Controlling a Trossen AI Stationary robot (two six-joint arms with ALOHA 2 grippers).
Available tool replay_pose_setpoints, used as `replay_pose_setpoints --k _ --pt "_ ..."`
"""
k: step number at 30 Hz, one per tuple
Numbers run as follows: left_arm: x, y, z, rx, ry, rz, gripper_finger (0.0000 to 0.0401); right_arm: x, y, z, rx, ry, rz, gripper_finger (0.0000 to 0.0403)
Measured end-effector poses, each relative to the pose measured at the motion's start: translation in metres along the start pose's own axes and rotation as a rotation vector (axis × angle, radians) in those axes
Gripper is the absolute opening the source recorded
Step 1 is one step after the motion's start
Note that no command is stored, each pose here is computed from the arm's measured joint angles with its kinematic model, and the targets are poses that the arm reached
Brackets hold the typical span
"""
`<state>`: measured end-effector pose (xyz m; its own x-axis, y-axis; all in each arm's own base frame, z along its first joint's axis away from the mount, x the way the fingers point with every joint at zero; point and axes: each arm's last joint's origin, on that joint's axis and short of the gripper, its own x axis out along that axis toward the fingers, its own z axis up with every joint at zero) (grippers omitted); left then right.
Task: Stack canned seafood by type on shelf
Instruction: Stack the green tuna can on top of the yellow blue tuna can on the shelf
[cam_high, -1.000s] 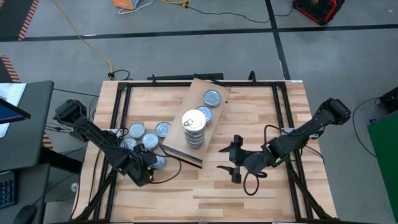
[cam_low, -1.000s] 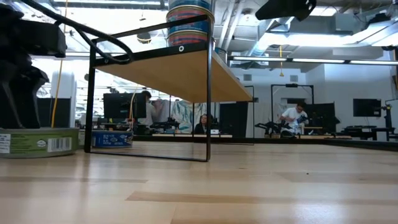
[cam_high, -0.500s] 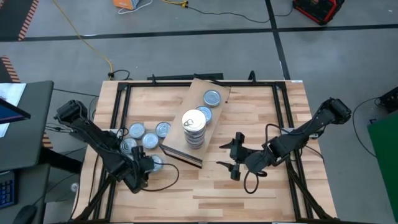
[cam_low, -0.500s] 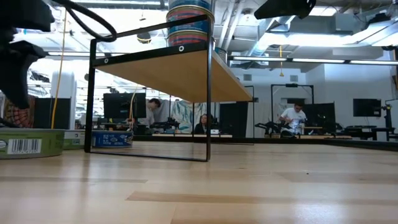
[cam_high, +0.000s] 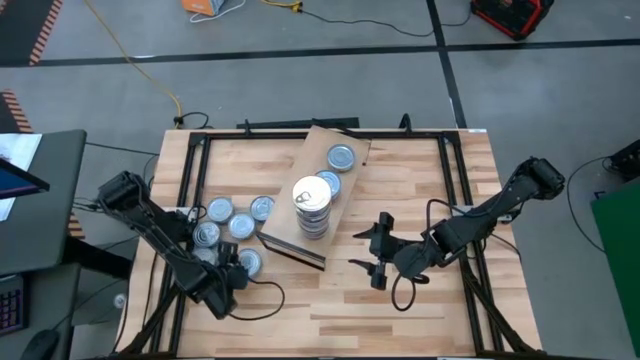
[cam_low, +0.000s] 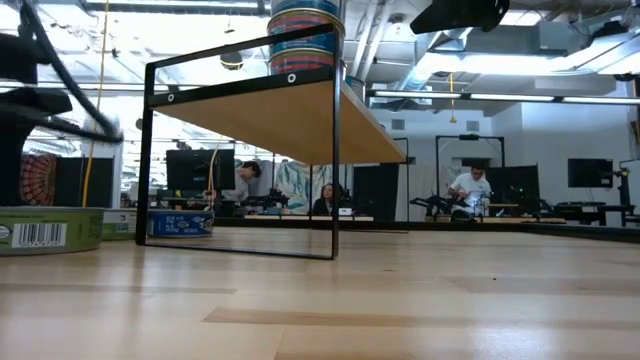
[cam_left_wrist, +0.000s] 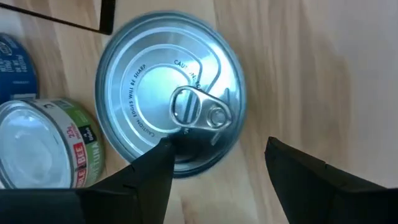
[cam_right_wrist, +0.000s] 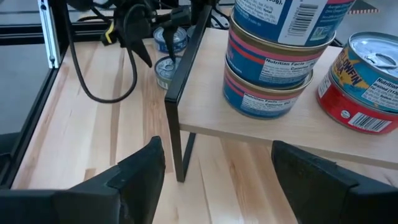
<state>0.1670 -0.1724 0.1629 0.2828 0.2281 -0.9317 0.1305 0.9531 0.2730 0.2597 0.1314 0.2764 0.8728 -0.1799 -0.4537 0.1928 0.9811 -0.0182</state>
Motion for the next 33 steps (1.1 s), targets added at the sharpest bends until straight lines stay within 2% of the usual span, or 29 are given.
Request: replay_pose_setpoints --k 6,11,19,33 --pt "0.000 -0.003 0.003 0.005 0.042 0.026 0.0179 0.000 0.000 0.000 0.003 0.000 0.000 0.0317" --pt "-0.010 -0.005 0.009 -0.004 0.018 0.040 0.0118 0.000 0.000 0.000 0.008 0.000 0.001 0.0317" --pt "-0.008 -0.007 0.006 -0.007 0.062 -0.020 0.0010 0.000 0.001 0.000 0.010 0.000 0.003 0.0317" --pt "-0.008 -0.011 0.007 -0.070 0.091 -0.099 0.0001 0.000 0.001 0.000 0.026 0.000 0.003 0.0317"
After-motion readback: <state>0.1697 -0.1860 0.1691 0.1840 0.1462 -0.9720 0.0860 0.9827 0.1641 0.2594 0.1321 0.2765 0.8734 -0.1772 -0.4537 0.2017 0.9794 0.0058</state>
